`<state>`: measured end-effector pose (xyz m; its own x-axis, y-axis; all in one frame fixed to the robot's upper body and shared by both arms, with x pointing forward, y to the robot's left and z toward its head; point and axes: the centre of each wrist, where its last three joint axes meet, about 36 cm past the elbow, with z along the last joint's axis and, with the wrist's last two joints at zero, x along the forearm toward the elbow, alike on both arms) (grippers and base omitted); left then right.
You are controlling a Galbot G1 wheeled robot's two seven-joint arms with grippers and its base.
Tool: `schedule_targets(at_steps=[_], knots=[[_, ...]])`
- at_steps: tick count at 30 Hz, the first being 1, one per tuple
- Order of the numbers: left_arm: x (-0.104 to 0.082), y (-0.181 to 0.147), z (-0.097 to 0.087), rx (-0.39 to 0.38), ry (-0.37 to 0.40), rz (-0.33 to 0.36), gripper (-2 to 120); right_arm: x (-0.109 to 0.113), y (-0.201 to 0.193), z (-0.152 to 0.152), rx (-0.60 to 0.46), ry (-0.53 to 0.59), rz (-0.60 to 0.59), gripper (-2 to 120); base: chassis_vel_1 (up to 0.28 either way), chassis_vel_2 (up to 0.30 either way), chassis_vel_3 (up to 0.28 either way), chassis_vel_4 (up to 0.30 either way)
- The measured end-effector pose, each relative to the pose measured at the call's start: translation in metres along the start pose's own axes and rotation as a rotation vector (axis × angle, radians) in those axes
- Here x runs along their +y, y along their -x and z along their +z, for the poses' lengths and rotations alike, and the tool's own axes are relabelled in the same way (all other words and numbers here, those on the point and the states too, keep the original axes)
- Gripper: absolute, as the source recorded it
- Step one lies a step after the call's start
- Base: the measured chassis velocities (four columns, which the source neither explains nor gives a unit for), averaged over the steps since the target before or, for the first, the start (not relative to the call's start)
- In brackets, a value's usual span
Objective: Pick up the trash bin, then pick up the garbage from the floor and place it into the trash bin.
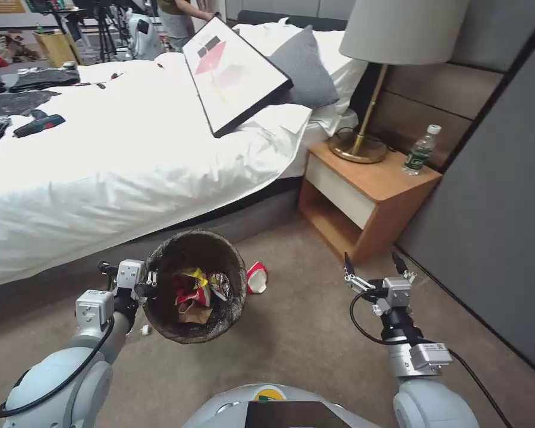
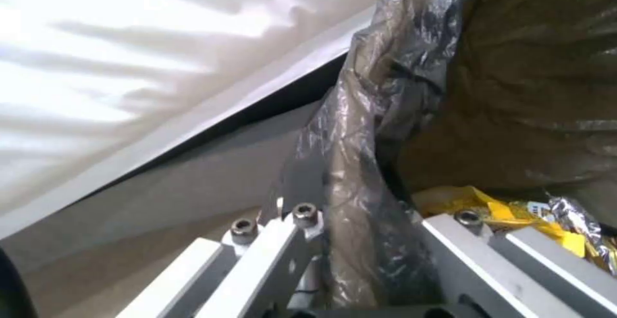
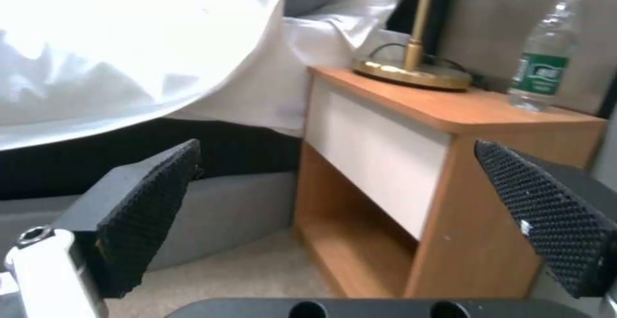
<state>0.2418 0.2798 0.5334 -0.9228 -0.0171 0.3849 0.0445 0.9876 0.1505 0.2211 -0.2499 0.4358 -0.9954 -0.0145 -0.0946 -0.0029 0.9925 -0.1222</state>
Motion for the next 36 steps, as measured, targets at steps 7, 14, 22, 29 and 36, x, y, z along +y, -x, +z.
schedule_targets(at_steps=[7,14,22,29,36], knots=[[-0.0008,-0.0003,0.0008,0.003,0.000,-0.002,3,-0.0024,-0.0012,0.0000,-0.003,-0.004,0.001,100,0.075,0.066,0.072,0.081],[-0.0011,-0.0006,0.0016,0.007,-0.002,-0.003,3,-0.0028,-0.0010,-0.0002,-0.005,-0.004,0.000,100,0.077,0.078,0.068,0.088],[-0.0014,-0.0009,0.0022,0.009,-0.003,-0.004,3,-0.0028,-0.0010,0.0000,-0.004,-0.004,-0.002,100,0.078,0.079,0.069,0.083],[-0.0021,-0.0010,0.0027,0.010,-0.006,-0.003,3,-0.0031,-0.0013,0.0005,0.002,-0.002,-0.008,100,0.029,0.046,0.035,0.052],[-0.0019,-0.0014,0.0032,0.003,-0.009,-0.009,3,-0.0022,0.0009,0.0018,0.037,0.010,-0.022,100,0.000,0.000,0.000,0.000]])
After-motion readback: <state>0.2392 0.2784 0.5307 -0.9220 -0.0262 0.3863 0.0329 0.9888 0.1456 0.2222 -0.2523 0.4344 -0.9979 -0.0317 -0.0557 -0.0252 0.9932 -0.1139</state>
